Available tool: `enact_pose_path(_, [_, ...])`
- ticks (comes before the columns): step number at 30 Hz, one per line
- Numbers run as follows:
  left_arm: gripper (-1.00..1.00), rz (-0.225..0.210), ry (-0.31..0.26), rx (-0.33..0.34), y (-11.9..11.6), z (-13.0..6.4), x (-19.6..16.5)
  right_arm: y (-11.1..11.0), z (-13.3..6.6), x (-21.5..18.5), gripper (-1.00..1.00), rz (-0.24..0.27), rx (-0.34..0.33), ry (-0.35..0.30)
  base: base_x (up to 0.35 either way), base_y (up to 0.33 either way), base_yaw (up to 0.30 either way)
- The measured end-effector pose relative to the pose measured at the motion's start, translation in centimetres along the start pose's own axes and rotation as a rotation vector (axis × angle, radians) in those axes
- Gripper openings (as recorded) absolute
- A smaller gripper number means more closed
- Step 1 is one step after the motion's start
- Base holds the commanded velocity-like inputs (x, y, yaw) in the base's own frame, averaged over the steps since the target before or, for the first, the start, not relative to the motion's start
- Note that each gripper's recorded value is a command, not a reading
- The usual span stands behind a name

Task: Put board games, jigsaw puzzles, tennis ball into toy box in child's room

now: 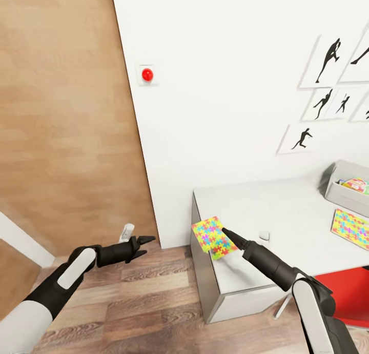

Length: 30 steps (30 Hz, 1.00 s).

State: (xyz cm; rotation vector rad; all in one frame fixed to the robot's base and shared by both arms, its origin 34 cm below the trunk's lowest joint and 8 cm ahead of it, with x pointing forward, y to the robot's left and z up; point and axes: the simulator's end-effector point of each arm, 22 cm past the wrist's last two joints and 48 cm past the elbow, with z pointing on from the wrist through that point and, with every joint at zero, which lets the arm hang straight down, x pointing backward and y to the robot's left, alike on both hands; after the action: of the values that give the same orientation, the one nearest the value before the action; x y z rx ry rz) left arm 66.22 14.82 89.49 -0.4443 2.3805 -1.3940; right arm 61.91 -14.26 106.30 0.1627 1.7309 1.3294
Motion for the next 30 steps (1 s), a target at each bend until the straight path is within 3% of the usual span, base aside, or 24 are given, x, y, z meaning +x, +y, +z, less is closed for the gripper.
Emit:
enact_pose_path(7, [1.00,-0.017,-0.063,-0.054,2.3,0.3,-1.2,0.1,-0.6,-0.8,1.00,-0.016,0.001,-0.012,0.000,0.000,0.000])
enact_pose_path(11, [1.00,-0.017,-0.093,-0.049,2.1,1.3,-1.2,0.5,-1.0,-1.1,1.00,-0.030,-0.019,-0.011,0.000,0.000,0.000])
enact_pose_path(18, [1.00,-0.065,-0.106,-0.046,2.4,4.0,0.7,2.9,-1.4,-1.3,1.00,-0.043,-0.128,-0.010,0.000,0.000,0.000])
enact_pose_path(30, [1.00,-0.073,-0.128,-0.031,2.1,4.9,1.0,3.5,-1.6,-1.4,1.00,-0.047,-0.157,-0.008,0.000,0.000,0.000])
